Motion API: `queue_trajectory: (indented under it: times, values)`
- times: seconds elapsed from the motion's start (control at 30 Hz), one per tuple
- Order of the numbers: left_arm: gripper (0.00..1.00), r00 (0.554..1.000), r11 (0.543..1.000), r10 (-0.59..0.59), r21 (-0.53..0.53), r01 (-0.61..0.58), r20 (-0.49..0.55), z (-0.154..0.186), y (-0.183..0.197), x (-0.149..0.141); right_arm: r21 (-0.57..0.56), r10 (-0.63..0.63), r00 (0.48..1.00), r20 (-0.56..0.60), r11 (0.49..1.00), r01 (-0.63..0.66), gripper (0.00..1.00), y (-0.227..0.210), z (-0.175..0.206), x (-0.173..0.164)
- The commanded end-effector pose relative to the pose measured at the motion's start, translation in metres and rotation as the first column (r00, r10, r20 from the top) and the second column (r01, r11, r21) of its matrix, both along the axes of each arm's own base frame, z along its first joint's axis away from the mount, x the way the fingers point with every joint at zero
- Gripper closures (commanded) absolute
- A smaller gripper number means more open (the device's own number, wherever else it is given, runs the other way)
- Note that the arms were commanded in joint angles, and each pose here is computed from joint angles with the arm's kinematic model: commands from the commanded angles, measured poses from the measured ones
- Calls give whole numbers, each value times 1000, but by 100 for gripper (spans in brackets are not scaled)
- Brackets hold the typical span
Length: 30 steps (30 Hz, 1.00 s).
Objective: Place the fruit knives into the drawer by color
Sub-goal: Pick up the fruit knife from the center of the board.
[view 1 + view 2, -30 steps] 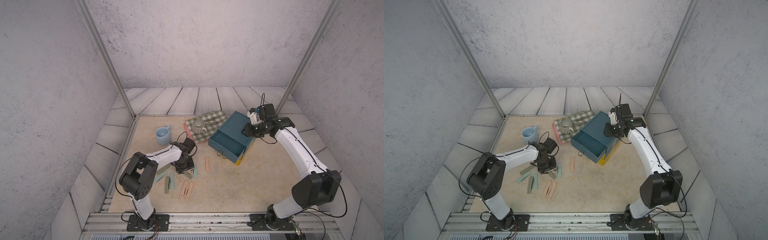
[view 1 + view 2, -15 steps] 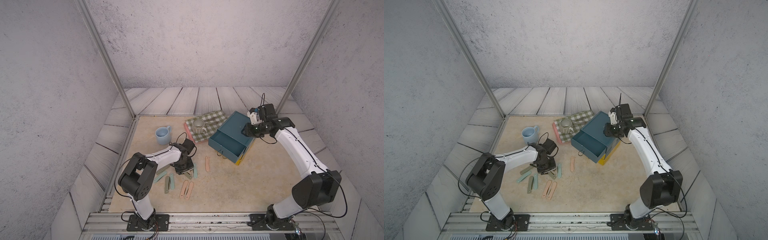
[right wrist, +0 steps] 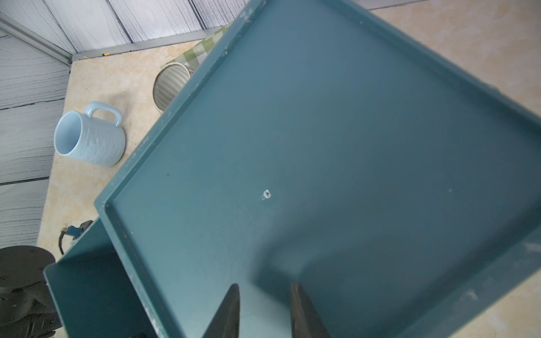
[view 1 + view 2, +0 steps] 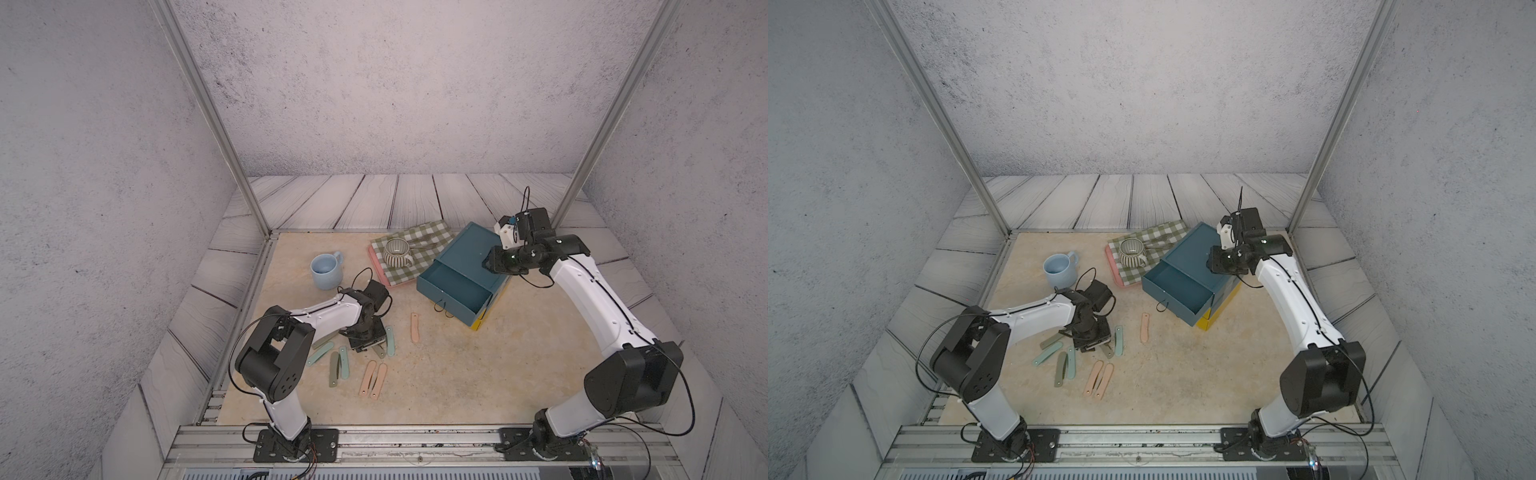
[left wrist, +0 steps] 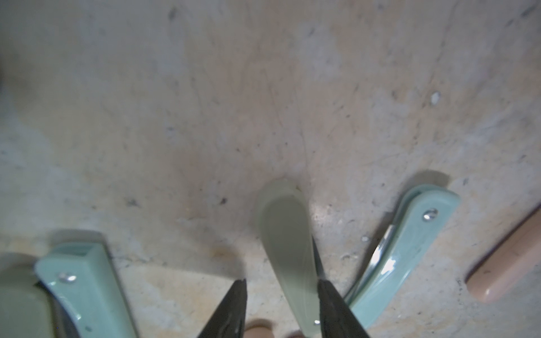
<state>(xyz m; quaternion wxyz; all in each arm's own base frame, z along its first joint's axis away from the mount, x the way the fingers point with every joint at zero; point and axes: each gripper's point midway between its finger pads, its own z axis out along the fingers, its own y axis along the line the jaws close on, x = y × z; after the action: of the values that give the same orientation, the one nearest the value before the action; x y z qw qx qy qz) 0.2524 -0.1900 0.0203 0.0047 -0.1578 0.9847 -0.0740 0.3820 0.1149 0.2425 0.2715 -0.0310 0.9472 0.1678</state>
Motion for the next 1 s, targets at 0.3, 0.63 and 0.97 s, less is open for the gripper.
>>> queue_trajectory:
  times: [0.3, 0.63, 0.97]
  values:
    - [61, 999, 1000, -2, 29, 3, -43, -15, 4, -4, -47, -5, 989, -148, 999, -1, 68, -7, -32, -26]
    - [62, 998, 997, -33, 64, 37, -56, -20, 6, 0, -45, -3, 989, -150, 999, -4, 67, -7, -32, -27]
    - [62, 996, 994, -48, 90, 55, -76, -27, 9, -2, -43, -1, 989, -145, 999, -5, 67, -7, -30, -27]
